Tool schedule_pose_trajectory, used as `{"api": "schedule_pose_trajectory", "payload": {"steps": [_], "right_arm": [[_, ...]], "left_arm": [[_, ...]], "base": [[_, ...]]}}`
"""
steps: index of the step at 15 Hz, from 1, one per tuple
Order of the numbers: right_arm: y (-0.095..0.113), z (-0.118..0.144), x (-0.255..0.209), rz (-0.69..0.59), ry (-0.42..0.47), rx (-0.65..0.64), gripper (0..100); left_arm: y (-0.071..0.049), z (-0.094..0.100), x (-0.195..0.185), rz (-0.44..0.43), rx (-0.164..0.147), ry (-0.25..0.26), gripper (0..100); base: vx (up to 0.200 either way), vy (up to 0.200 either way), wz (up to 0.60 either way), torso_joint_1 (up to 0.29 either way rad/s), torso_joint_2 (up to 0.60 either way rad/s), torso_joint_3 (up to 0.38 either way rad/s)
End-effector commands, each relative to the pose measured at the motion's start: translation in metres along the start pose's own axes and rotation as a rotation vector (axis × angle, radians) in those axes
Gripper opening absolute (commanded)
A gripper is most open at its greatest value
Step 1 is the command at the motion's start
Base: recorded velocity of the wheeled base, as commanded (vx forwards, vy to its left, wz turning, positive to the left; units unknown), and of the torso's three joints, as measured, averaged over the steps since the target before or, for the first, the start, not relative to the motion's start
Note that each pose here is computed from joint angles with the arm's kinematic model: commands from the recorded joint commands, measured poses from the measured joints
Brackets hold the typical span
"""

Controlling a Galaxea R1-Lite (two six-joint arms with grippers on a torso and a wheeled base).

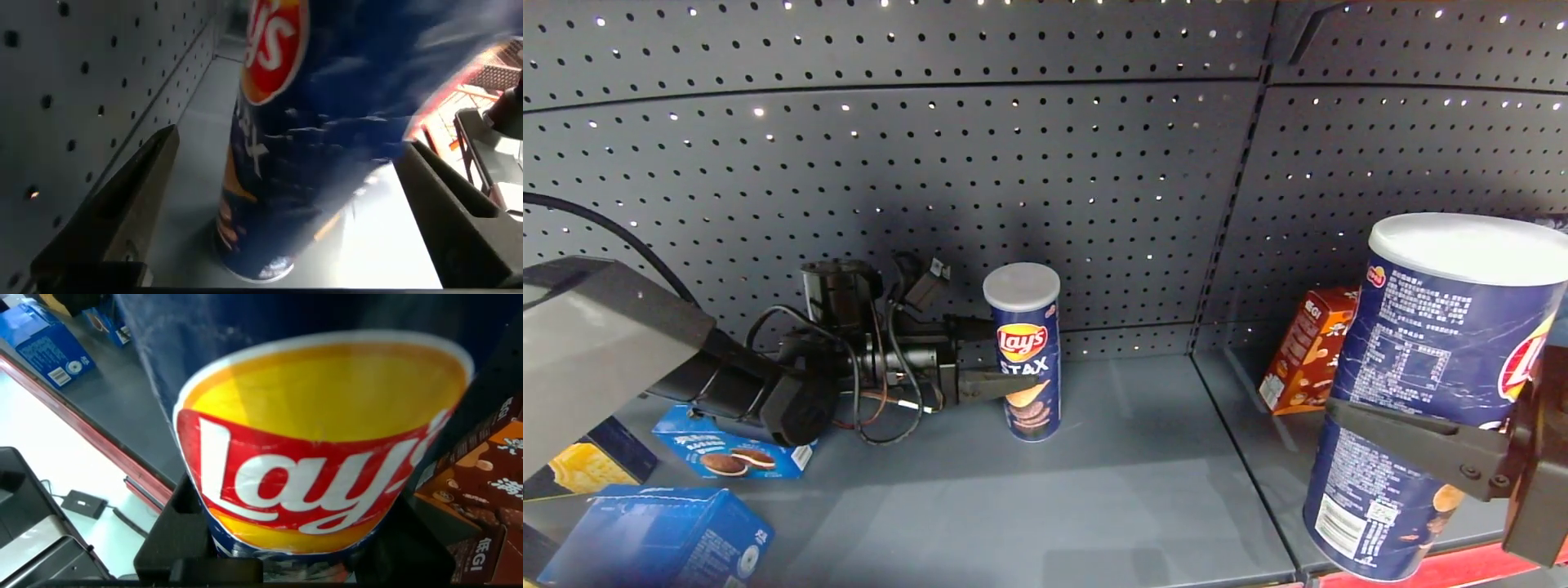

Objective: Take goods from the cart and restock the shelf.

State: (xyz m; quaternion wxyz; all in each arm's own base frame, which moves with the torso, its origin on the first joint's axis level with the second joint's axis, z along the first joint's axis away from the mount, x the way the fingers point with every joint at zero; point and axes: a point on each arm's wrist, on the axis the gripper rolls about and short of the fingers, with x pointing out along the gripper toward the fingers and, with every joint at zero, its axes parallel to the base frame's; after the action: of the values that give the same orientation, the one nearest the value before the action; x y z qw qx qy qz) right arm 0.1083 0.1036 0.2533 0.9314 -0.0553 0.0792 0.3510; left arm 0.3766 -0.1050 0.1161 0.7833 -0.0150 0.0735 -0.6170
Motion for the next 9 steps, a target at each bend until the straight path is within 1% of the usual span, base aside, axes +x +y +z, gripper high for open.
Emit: {"api": "schedule_pose_trajectory", "payload": {"steps": [1, 6, 7, 9], "right_arm": [[0.0, 0.0, 0.0, -0.001, 0.001, 0.0, 0], [0.0, -0.002, 0.001, 0.003, 0.01, -0.001, 0], [0.0, -0.002, 0.001, 0.003, 0.009, -0.001, 0], [0.0, -0.002, 0.001, 0.003, 0.009, -0.001, 0]], "left_arm": [[0.005, -0.005, 0.006, -0.007, -0.006, 0.003, 100], [0.01, -0.004, 0.014, -0.017, -0.001, -0.002, 100], [0.009, -0.003, 0.015, -0.022, -0.005, -0.003, 100], [0.013, -0.001, 0.02, -0.026, 0.004, -0.009, 100]], "base": [[0.0, 0.0, 0.0, 0.0, 0.0, 0.0], [0.0, 0.0, 0.0, 0.0, 0.0, 0.0], [0.0, 0.0, 0.0, 0.0, 0.0, 0.0], [0.0, 0.0, 0.0, 0.0, 0.0, 0.0]]}}
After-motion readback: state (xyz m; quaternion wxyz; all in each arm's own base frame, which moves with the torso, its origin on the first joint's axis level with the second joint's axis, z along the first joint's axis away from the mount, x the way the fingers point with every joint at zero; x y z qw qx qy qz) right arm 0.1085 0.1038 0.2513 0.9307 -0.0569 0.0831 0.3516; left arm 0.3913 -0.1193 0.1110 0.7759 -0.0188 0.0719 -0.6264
